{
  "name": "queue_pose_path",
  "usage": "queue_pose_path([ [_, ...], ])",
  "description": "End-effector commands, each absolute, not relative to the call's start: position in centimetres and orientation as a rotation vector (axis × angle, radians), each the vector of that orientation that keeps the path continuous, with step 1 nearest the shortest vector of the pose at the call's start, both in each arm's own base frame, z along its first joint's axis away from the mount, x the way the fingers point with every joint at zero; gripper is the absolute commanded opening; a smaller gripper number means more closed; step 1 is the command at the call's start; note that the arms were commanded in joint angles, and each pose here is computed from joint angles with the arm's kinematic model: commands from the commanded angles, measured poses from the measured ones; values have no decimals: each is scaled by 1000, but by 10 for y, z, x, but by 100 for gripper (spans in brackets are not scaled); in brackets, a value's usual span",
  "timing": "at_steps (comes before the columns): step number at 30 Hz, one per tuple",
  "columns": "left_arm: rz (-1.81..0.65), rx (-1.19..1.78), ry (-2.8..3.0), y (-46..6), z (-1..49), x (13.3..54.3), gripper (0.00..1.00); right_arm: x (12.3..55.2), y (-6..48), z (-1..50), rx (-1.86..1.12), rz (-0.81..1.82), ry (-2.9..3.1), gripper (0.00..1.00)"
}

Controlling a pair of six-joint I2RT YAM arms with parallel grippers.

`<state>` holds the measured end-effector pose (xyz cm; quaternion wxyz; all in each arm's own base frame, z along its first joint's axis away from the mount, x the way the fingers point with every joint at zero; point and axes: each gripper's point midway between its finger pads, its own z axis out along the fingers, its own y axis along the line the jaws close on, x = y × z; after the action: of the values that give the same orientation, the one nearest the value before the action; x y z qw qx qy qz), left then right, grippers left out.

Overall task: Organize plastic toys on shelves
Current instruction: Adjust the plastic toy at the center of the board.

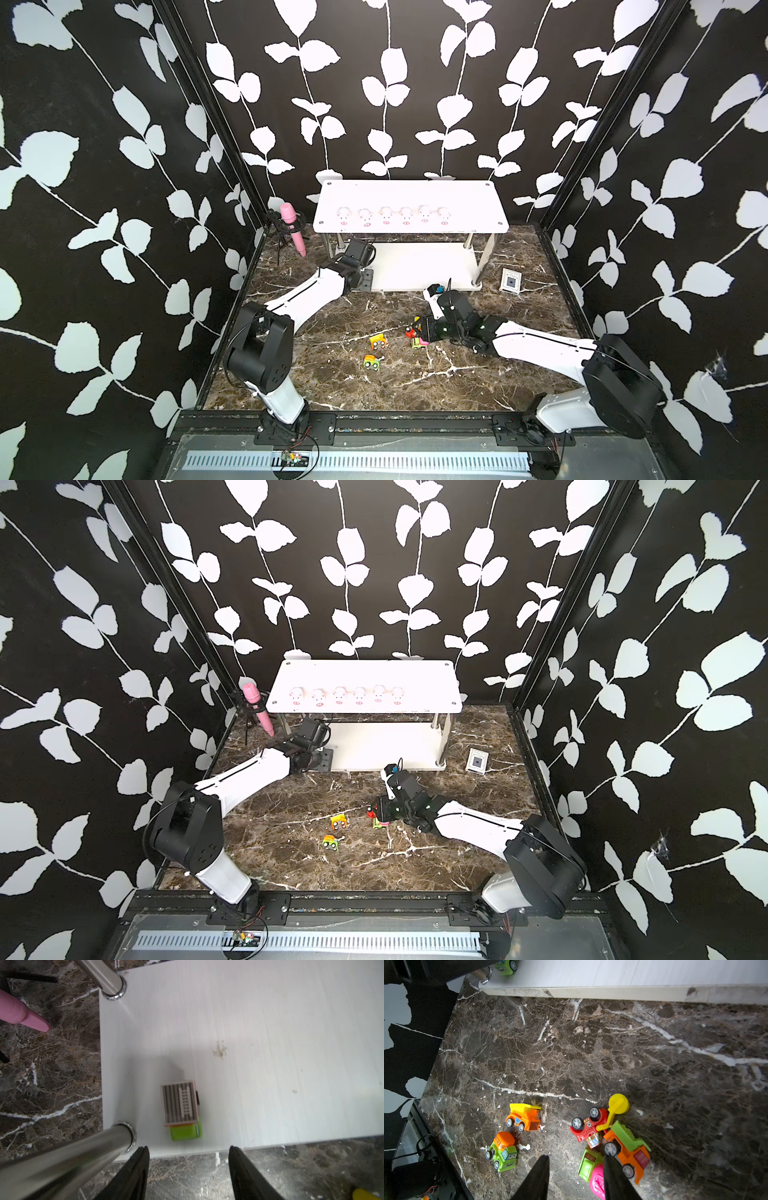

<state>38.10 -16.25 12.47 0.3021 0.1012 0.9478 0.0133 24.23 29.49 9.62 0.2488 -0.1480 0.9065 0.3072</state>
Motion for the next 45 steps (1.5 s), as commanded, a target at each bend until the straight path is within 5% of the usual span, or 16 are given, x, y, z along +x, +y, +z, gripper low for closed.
queue_pose_path([
  [1, 48, 326, 2497, -162, 140, 355, 62, 242, 299, 99, -413, 872, 2464, 45],
  [10, -163, 389, 2539, -174, 134, 291, 58, 220, 325, 94, -632, 914, 2498, 45],
  [19, -357, 309, 2637, -176, 88, 251, 43, 192, 369, 67, -825, 932, 2543, 42],
  [36, -238, 188, 2746, -173, 22, 264, 40, 197, 401, 40, -775, 869, 2575, 17],
  [45, -337, 214, 2742, -184, 18, 260, 36, 213, 391, 27, -696, 712, 2613, 13],
])
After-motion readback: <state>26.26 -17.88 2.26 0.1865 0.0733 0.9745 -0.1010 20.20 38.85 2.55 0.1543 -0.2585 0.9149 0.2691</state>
